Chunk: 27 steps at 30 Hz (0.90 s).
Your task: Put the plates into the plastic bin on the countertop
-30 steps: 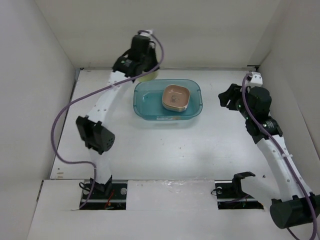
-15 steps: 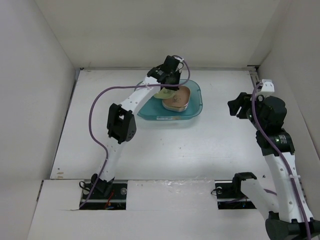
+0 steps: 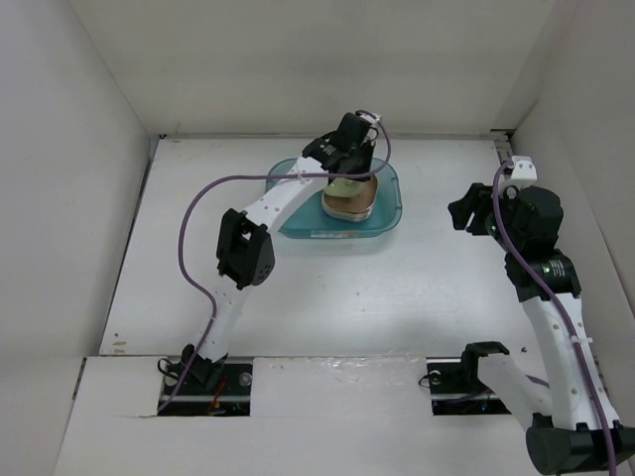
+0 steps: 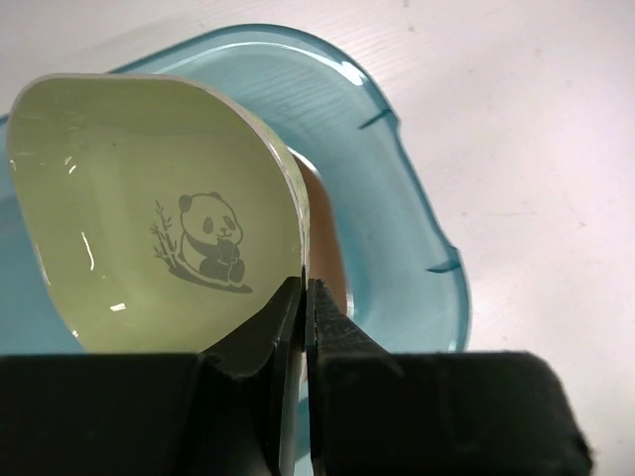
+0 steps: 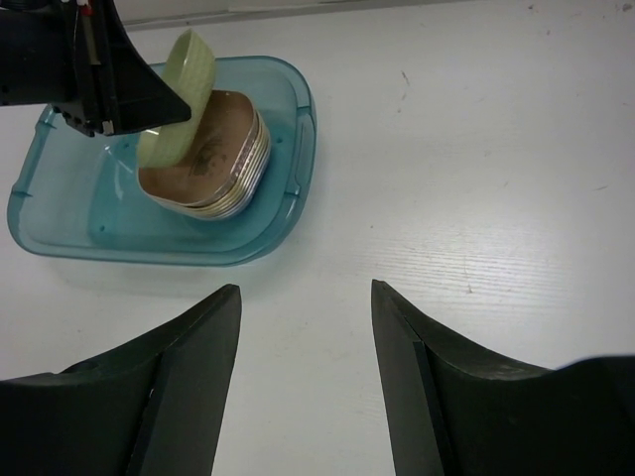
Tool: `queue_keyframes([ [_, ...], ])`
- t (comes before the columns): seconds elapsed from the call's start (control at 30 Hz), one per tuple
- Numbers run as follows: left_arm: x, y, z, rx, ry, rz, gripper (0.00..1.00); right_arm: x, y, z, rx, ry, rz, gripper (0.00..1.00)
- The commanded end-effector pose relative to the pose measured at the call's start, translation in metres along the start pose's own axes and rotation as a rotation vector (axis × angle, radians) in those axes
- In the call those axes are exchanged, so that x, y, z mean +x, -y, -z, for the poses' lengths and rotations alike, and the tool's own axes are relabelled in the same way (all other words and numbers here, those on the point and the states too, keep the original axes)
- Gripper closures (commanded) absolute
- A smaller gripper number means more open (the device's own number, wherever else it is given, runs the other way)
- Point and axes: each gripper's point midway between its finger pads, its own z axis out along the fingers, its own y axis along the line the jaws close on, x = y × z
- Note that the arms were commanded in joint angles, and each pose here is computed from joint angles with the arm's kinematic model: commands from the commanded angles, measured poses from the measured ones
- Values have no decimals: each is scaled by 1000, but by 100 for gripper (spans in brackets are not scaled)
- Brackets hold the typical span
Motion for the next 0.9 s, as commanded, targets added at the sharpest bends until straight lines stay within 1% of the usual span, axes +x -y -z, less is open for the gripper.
queue_keyframes([
  [0.0,-45,25,47,50,133,37,100,-17,-4,2,-22,60,22,39],
  [0.1,-40,24,44,46,121,47,99,-17,-4,2,-22,60,22,39],
  [0.13,-34,30,42,51,108,49,90,-17,-2,2,-13,62,22,39],
  [0.17,-33,29,46,51,106,49,79,-21,-3,4,-15,70,23,39],
  [0.2,-36,35,51,47,120,42,60,-19,-3,4,-13,62,22,35],
  [0.23,-37,41,63,35,136,33,1,-19,-1,4,-4,63,34,30],
  [0.27,-43,42,71,35,161,35,0,-23,-2,5,-5,72,35,24],
  [0.3,-45,50,80,49,170,37,0,-20,-1,5,-3,62,43,0],
  [0.33,-60,54,104,68,220,39,0,-25,0,10,7,74,44,0],
  [0.37,-64,51,113,48,241,53,0,-21,4,11,29,61,41,0],
  [0.4,-65,48,122,32,246,65,0,-32,4,18,39,78,58,0],
  [0.43,-69,45,136,12,266,87,0,-34,5,28,53,79,83,0],
  [0.47,-76,30,160,-62,312,113,0,-38,12,35,99,93,91,0],
  [0.53,-74,14,188,-135,346,165,0,-45,4,54,107,131,108,0],
  [0.57,-81,8,230,-148,417,193,0,-47,3,62,117,136,123,0],
  [0.6,-64,-13,233,-242,415,210,0,-45,2,67,124,138,139,0],
  [0.67,-52,-28,261,-284,456,246,0,-52,0,87,128,166,155,0],
  [0.7,-34,-45,289,-334,485,256,0,-53,0,93,133,171,167,0],
  [0.77,-16,-59,314,-362,521,282,0,-61,-3,109,119,196,185,0],
  [0.8,-10,-65,350,-349,586,305,0,-59,-1,118,122,186,206,0],
  [0.83,9,-78,350,-396,574,302,0,-60,-1,125,123,191,207,0],
  [0.87,23,-86,359,-417,564,298,0,-65,-2,132,123,200,219,0],
])
